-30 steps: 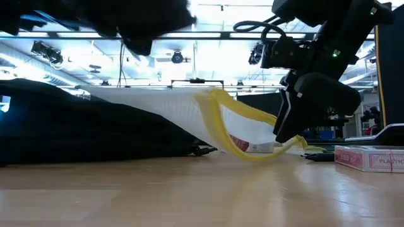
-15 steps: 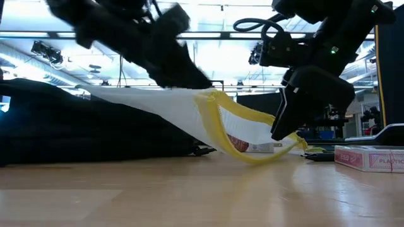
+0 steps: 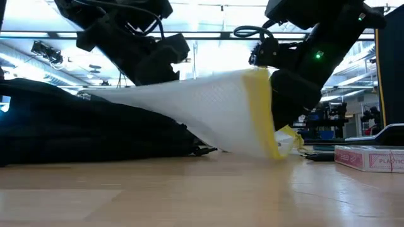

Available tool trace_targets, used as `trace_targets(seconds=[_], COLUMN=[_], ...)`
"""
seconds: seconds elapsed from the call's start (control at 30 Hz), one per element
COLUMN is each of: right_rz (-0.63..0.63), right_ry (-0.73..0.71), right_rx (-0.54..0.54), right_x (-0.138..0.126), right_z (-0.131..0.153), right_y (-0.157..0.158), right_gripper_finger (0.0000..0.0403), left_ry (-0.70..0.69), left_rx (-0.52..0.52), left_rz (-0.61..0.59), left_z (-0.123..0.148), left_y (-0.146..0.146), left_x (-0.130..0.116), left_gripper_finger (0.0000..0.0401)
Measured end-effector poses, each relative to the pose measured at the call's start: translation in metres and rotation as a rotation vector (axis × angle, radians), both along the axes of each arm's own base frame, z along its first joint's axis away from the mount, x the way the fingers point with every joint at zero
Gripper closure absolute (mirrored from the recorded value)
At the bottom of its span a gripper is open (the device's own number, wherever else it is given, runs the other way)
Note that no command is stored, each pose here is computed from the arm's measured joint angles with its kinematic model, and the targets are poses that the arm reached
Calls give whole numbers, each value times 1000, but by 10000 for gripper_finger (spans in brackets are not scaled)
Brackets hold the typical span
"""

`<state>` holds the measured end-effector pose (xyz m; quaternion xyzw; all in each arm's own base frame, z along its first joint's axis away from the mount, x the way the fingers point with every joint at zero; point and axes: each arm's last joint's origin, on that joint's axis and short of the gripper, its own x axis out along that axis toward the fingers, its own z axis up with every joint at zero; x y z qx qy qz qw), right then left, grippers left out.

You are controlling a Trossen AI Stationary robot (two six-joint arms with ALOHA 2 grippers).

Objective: Unpack backpack
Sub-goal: Remove the white charger adapter from the white zip bag

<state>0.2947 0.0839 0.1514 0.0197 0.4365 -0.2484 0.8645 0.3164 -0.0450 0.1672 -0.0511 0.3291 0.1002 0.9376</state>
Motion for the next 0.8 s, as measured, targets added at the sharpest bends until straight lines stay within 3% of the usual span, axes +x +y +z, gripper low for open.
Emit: trace_targets(seconds=[0.37,0.53,0.8], right_rz=[96,117,182], right_ry=[10,-5,-111], right_rx=[120,105,26], right_x=[-1,3,13], right_z=[-2,-6,-1], right_y=[14,14,14], right_gripper_finger=[245,260,280], left_ry=[-20,-92,-168], left_rx=[-72,-37,21], left_rz=[-144,-96,-135], left_z=[-17,-1,18], left_y=[-26,-22,-23], left_x=[8,22,36], left_gripper_finger=[284,284,284])
